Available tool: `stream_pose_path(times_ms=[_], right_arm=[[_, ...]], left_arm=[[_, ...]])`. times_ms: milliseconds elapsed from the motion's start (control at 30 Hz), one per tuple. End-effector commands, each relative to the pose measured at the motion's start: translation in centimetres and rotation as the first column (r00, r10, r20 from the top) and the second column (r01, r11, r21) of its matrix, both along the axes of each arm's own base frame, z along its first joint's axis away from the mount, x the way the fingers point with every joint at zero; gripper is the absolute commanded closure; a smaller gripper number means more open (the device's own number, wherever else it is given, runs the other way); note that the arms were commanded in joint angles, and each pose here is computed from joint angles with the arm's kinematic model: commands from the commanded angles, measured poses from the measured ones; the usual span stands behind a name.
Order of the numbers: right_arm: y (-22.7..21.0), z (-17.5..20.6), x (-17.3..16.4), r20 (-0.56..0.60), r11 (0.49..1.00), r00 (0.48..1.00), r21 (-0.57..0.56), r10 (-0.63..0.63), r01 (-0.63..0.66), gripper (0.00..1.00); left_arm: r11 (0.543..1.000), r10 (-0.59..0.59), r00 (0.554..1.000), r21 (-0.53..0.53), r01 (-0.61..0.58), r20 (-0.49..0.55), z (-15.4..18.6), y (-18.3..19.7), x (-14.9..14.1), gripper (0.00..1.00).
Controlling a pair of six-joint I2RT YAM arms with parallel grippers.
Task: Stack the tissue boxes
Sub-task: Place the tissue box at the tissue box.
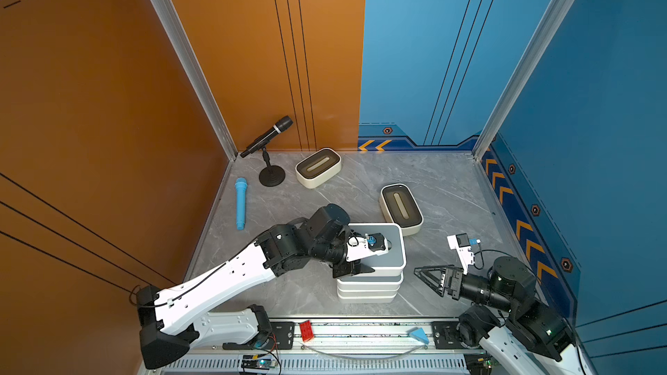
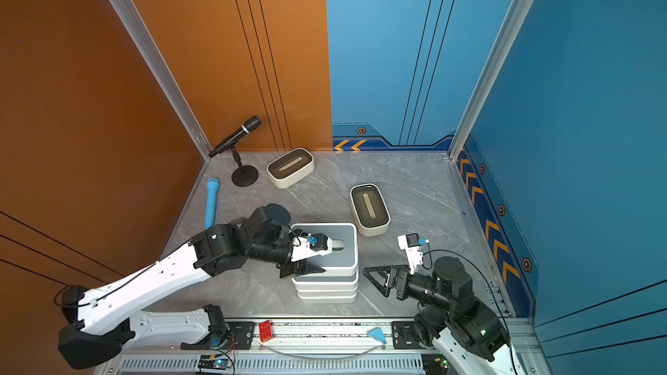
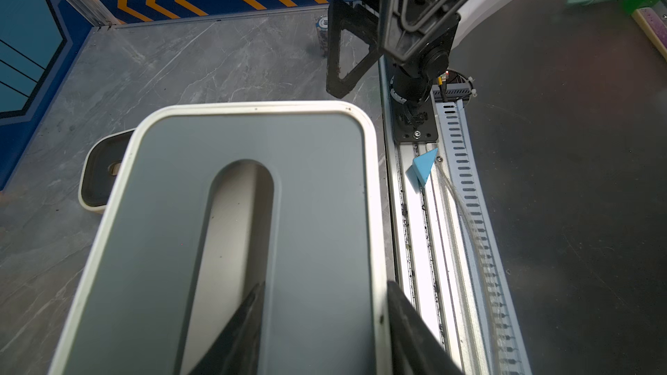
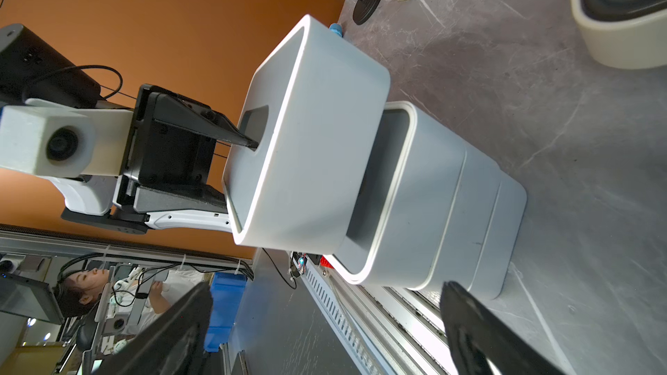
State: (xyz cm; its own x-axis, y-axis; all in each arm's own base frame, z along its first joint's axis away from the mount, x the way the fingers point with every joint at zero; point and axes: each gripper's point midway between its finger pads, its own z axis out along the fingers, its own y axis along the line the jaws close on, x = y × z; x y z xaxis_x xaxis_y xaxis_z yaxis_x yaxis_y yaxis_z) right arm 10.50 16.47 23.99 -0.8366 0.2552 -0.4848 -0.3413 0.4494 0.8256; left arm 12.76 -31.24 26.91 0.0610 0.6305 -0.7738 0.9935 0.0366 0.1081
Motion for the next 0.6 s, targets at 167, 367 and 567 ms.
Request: stream_pose_path(times_ms=[167, 367, 567], right_arm=[[0.21, -0.18, -0.25, -0.020, 1.000, 1.000, 0.023, 0.013, -0.013, 0.00], [0.38, -0.06, -0.19, -0.019, 0.999, 1.000, 0.027, 0.021, -0.021, 0.00], [0.56, -0.19, -0.01, -0.023, 0.999, 0.999, 0.029, 0.025, -0.025, 0.00]], left_arm=[[0.999, -0.025, 1.000, -0.029, 0.025, 0.016, 0.38, -0.94, -0.41, 0.72], [0.999, -0.024, 1.000, -0.022, 0.024, 0.019, 0.16, -0.94, -0.54, 0.72], [1.000, -0.013, 1.000, -0.014, 0.013, 0.018, -0.09, -0.95, -0.57, 0.71]])
